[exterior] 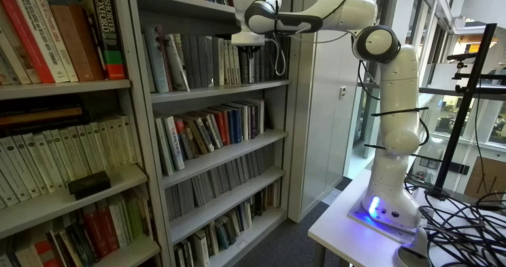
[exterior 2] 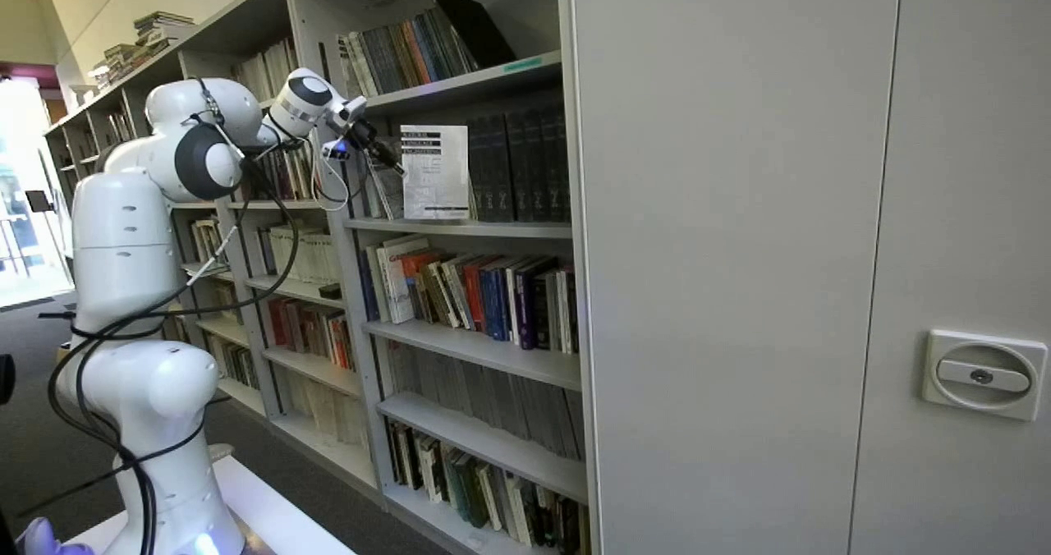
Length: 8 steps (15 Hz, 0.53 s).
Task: Pull out one of the books from the shelve and move it to the right on the same shelve
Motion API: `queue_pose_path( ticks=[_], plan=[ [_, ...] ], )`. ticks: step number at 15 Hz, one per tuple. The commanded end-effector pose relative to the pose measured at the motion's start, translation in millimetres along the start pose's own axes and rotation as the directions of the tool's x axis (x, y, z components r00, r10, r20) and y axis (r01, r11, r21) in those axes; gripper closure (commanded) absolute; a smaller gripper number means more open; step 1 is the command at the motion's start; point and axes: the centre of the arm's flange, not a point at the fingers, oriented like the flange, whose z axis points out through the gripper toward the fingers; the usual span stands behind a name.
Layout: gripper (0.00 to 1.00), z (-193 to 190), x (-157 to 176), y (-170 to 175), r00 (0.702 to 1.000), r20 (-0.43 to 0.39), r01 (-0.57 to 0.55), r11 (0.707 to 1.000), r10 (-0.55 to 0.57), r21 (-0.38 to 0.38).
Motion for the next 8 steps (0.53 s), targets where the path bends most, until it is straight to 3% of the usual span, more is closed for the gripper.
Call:
queue_pose_path(
  ticks=[1, 8],
  plan=[
    [0.98, 1.2, 13.3, -14.2, 0.998, -0.063, 0.027, 0.999, -0.025, 0.037],
    [0.98, -3.4, 10.0, -21.4, 0.992, -0.098, 0.084, 0.993, -0.076, 0.085]
  ],
)
